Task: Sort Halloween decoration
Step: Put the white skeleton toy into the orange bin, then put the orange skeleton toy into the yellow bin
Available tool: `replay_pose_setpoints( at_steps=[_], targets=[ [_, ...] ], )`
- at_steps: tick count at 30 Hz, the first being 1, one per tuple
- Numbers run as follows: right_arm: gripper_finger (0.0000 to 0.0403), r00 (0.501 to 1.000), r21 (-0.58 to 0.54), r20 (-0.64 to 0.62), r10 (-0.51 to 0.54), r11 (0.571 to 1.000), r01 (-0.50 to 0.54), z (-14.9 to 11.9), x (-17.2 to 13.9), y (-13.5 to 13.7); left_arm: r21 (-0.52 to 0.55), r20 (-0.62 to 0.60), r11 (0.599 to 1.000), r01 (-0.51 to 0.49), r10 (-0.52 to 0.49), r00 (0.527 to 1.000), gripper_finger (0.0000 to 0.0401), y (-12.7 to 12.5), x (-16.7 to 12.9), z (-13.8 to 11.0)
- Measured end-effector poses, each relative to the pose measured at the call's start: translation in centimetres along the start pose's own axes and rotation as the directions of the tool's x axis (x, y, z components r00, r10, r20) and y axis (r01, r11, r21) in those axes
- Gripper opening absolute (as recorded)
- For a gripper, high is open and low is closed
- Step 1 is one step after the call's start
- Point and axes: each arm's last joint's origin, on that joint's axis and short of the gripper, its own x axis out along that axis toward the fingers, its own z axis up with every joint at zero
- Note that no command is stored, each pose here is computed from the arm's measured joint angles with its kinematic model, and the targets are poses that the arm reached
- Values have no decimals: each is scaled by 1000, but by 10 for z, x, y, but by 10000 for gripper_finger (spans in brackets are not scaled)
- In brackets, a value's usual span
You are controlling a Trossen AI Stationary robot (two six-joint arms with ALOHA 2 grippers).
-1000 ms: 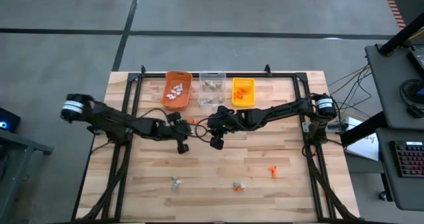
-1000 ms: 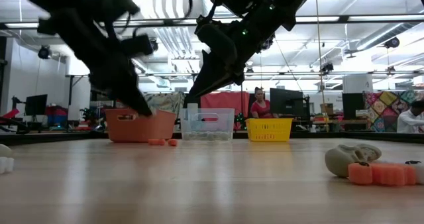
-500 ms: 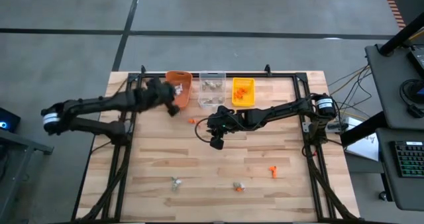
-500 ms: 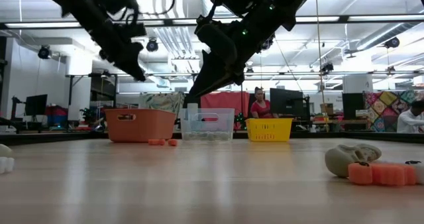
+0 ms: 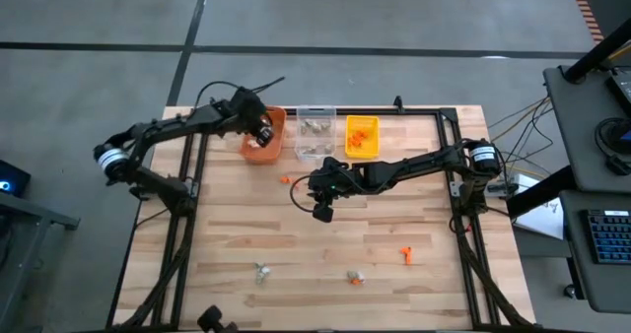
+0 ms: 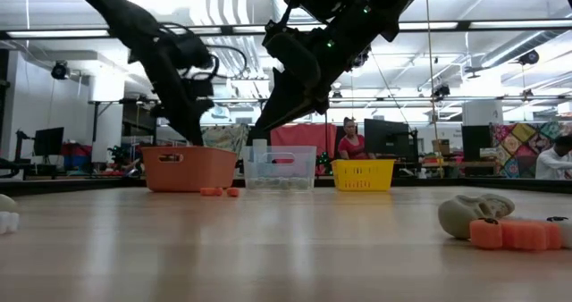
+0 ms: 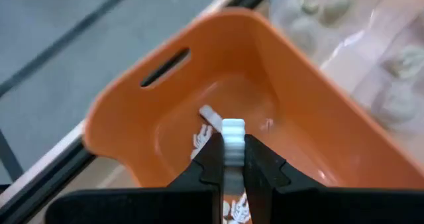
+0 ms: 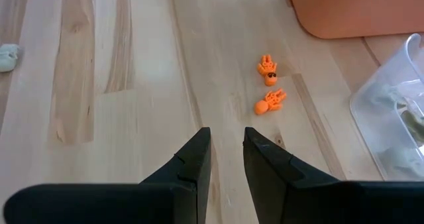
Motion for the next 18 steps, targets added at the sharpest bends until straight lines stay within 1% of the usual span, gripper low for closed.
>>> replay_pose_setpoints(
  at_steps=[3,5,9,13,18],
  targets=[
    [79,1000,0,0,0,1000,0,0,0,0,21,-47,999,-25,26,999,11,0,10,4],
    [79,1000,0,-1,0,1000,0,0,0,0,31,-83,996,-78,81,993,15,1,14,7],
    [79,1000,2,-1,0,1000,0,0,0,0,71,-170,979,-191,201,965,37,4,19,8],
    [79,1000,8,-2,0,1000,0,0,0,0,85,-195,974,-210,223,955,69,4,20,6],
    [79,1000,36,-3,1,999,-1,0,0,0,76,-174,975,-211,221,960,97,4,14,8]
  ],
)
